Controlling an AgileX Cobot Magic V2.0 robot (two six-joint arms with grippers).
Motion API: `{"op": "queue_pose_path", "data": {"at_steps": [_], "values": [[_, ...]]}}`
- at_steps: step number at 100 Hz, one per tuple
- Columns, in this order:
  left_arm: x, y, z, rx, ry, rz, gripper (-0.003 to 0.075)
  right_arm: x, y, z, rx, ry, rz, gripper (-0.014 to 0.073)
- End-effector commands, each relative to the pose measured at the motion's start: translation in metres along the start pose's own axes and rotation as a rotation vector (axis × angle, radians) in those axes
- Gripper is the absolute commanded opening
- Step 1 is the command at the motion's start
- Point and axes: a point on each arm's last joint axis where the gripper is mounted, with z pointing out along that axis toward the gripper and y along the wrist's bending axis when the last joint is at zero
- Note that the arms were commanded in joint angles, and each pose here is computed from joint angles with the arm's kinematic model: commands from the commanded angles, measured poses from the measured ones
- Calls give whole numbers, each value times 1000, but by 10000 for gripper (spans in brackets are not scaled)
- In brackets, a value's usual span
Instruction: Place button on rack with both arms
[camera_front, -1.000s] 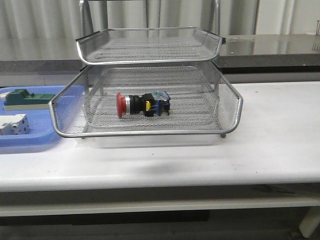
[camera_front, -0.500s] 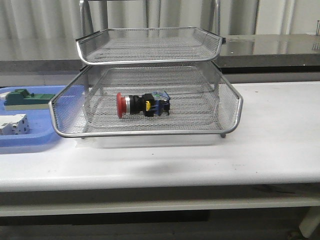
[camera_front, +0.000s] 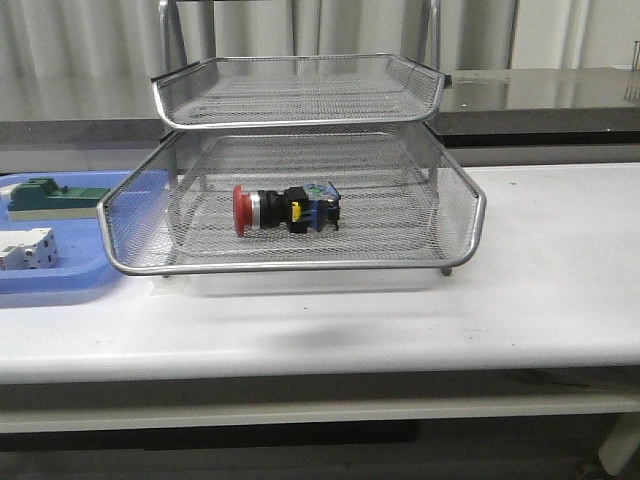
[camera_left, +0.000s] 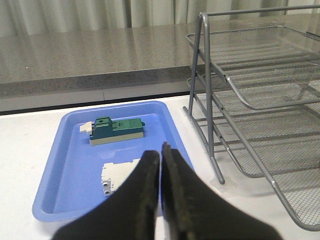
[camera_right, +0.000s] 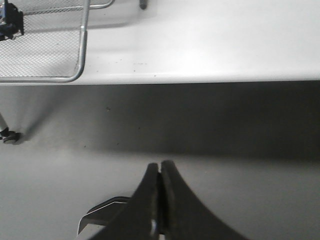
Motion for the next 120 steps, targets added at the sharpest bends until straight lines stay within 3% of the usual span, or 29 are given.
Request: {"op": "queue_pose_path", "data": {"at_steps": [1, 26, 51, 85, 120], "values": [[-16, 2, -1, -23, -103, -19, 4, -17, 8, 6, -67, -48, -1, -69], [-16, 2, -1, -23, -103, -19, 4, -24, 27, 51, -142, 76, -59, -69], [-16, 2, -1, -23, -103, -19, 4, -22, 65, 87, -211, 176, -181, -69], [-16, 2, -1, -23, -103, -19, 4, -31, 120, 121, -286, 213, -365, -69], [-16, 2, -1, -23, -103, -19, 4, -24, 157, 160, -301, 288, -492, -69]]}}
